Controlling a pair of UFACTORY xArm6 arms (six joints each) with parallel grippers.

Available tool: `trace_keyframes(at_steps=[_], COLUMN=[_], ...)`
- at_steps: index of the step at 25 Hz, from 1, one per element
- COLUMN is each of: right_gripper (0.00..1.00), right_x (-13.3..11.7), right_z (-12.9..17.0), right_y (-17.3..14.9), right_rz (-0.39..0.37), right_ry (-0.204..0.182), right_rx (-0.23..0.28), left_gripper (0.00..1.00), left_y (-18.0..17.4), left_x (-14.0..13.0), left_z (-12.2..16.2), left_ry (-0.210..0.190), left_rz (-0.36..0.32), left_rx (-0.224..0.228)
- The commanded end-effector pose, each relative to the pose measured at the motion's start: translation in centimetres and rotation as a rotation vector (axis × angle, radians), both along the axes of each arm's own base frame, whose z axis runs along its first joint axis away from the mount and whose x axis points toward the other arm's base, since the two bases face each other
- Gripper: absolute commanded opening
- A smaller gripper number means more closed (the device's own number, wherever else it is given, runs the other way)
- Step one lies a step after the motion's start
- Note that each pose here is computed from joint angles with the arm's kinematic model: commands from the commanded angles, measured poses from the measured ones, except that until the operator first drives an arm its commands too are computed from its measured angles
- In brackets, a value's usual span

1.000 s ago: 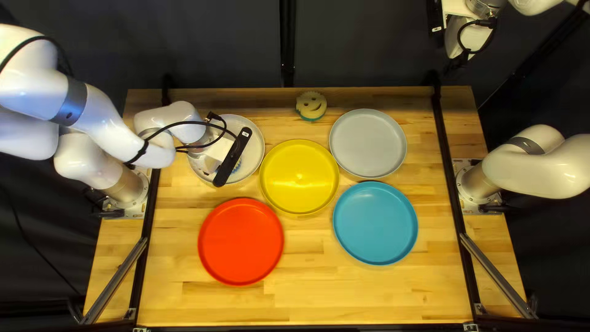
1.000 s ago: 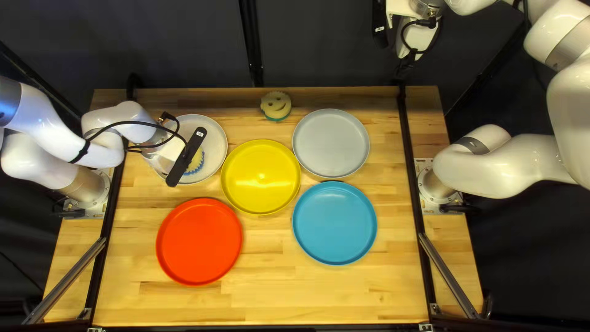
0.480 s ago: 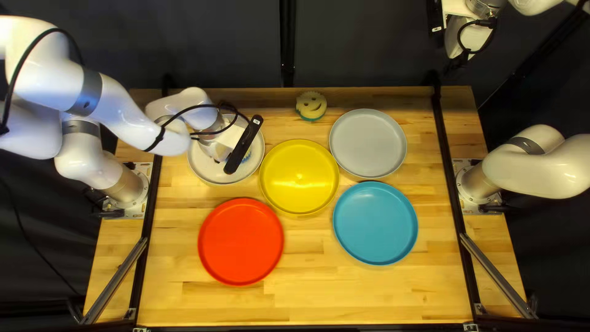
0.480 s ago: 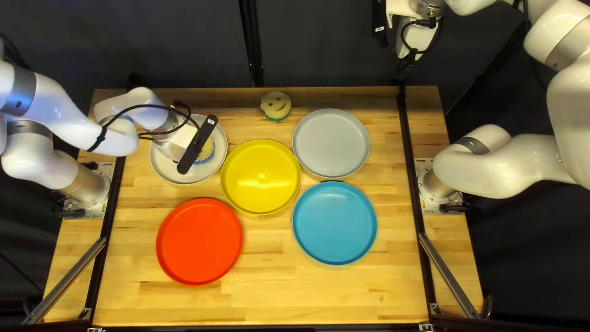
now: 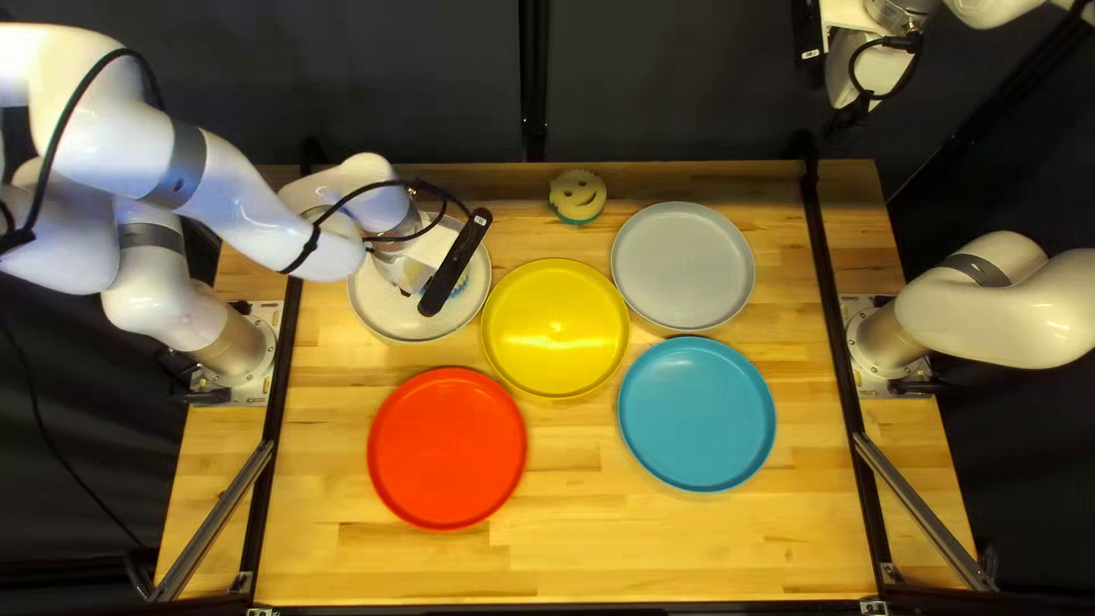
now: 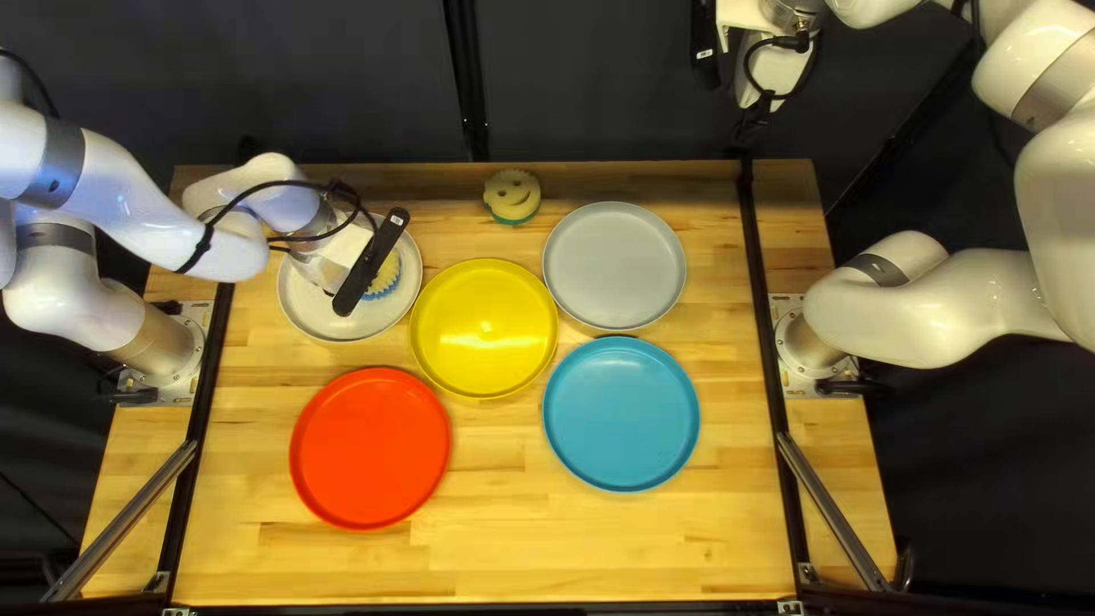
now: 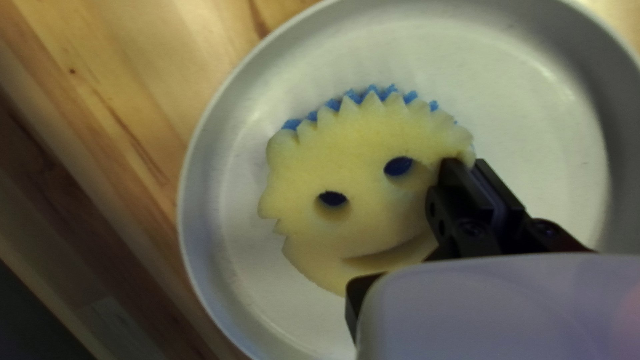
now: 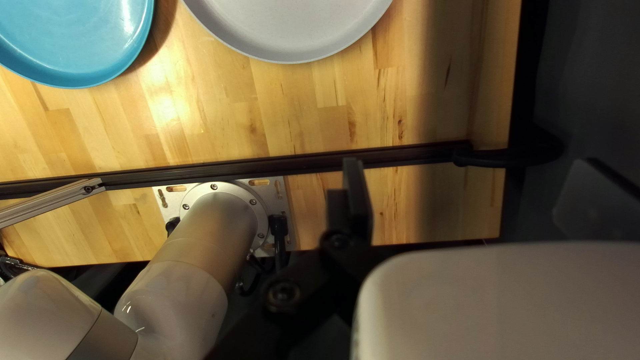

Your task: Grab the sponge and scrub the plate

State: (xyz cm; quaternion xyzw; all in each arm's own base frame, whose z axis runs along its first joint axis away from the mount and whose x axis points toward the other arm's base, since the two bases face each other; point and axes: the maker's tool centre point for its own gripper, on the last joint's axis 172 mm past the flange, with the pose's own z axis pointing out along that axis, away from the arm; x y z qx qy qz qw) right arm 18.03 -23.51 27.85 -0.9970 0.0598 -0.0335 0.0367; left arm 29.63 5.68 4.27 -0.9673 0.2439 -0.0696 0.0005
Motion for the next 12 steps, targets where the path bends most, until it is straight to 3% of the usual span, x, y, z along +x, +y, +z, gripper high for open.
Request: trace_keyframes(at_steps=[1, 12], right_gripper=[1.00, 1.00], right_x=[0.0, 0.0], right_z=[0.0, 0.0], right_y=[0.0, 0.0], right_rz=[0.000, 0.000], right_ry=[0.000, 0.000], right_rx=[0.000, 0.000], left_gripper=[0.00, 0.00], left_y=[-0.8, 3.2], left_x=[-1.0, 3.1], left_z=[0.0, 0.3], left_ry=[0.004, -0.010], left_rz=[0.006, 0.008], left_rx=[0.003, 0.004])
